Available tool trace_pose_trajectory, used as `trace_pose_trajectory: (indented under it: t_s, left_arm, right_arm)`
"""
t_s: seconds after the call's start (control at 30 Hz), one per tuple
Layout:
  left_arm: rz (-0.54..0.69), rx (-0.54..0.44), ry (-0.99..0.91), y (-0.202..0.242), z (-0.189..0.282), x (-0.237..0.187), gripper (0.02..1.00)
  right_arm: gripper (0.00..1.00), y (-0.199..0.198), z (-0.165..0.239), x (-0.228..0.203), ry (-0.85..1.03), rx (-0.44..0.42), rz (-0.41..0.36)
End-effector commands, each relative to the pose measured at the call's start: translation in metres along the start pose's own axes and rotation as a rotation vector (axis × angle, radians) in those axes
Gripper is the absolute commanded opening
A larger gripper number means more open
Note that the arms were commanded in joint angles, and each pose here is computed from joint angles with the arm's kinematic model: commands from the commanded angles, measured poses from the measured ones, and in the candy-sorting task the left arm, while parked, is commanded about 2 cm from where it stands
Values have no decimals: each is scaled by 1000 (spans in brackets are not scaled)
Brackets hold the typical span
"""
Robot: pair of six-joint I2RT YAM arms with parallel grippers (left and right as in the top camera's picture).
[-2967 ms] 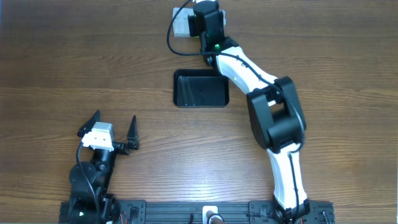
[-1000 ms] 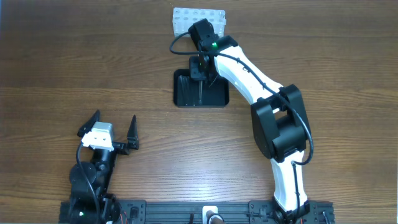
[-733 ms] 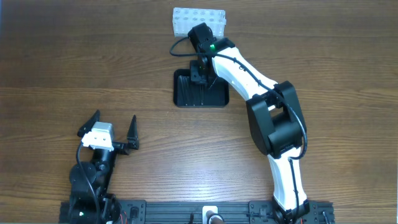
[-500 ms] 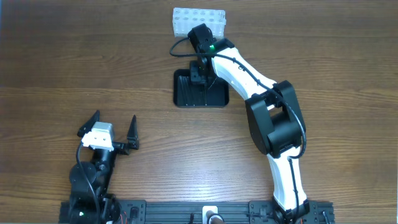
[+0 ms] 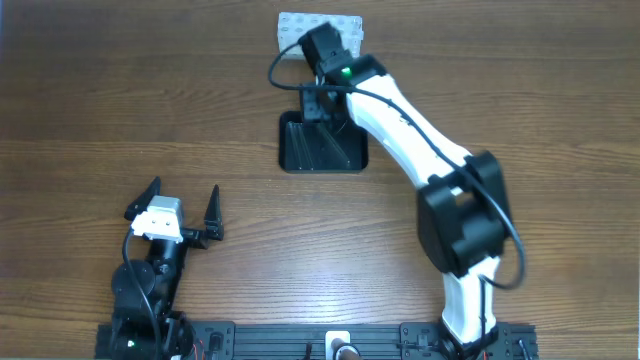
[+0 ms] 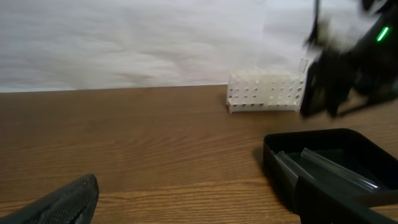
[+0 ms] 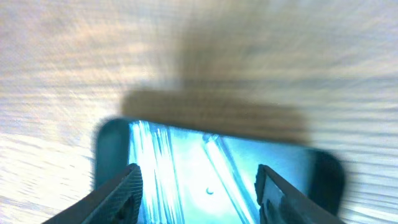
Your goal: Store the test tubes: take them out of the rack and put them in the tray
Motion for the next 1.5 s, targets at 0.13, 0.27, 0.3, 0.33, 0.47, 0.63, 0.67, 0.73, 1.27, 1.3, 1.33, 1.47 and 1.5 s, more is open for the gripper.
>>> trace_pose_trajectory:
  t_s: [0.13, 0.27, 0.3, 0.33, 0.47, 0.63, 0.67, 0.73, 1.27, 1.3, 1.33, 1.47, 1.5]
  left_arm:
    - [-11, -7, -3, -1, 0, -1, 1000]
    - [-11, -7, -3, -1, 0, -1, 1000]
    - [-11, -7, -3, -1, 0, -1, 1000]
    - [-11, -7, -3, -1, 0, -1, 998]
    - [-11, -7, -3, -1, 0, -1, 1000]
    - [-11, -7, -3, -1, 0, -1, 1000]
    - [-11, -7, -3, -1, 0, -1, 1000]
    - [-11, -7, -3, -1, 0, -1, 998]
    - [-11, -7, -3, -1, 0, -1, 1000]
    - [-11, -7, -3, -1, 0, -1, 998]
    - [-11, -7, -3, -1, 0, -1, 1000]
    - [-11, -7, -3, -1, 0, -1, 1000]
    - [-11, -7, -3, -1, 0, -1, 1000]
  right_arm:
    - [698, -26, 55, 82, -435, -159, -37]
    - [759, -34, 47, 112, -534, -160, -14]
    - [809, -36, 42, 119, -556, -158, -13]
    - [858, -39, 37, 125, -576, -156, -13]
    - [961, -48, 11, 141, -621, -140, -41]
    - [967, -51, -28, 146, -599, -59, -18]
    - [965, -53, -33, 147, -598, -51, -19]
    - [958, -56, -44, 148, -602, -48, -23]
    - [575, -60, -64, 149, -608, -39, -1]
    - [553, -60, -64, 149, -607, -39, -1]
    - [529, -59, -64, 148, -607, -39, 0]
    - [470, -59, -65, 147, -599, -42, 1]
    - [457, -59, -65, 147, -598, -42, 1]
Point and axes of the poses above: each gripper's point midway between its finger pads, its own z axis back along the fingers, its own y axis along the line the jaws close on, x = y × z, the point moved 3 cm from there along z, back along the fingers, and after that the axes turned 12 degrees about -z, right-handed, at the moved point
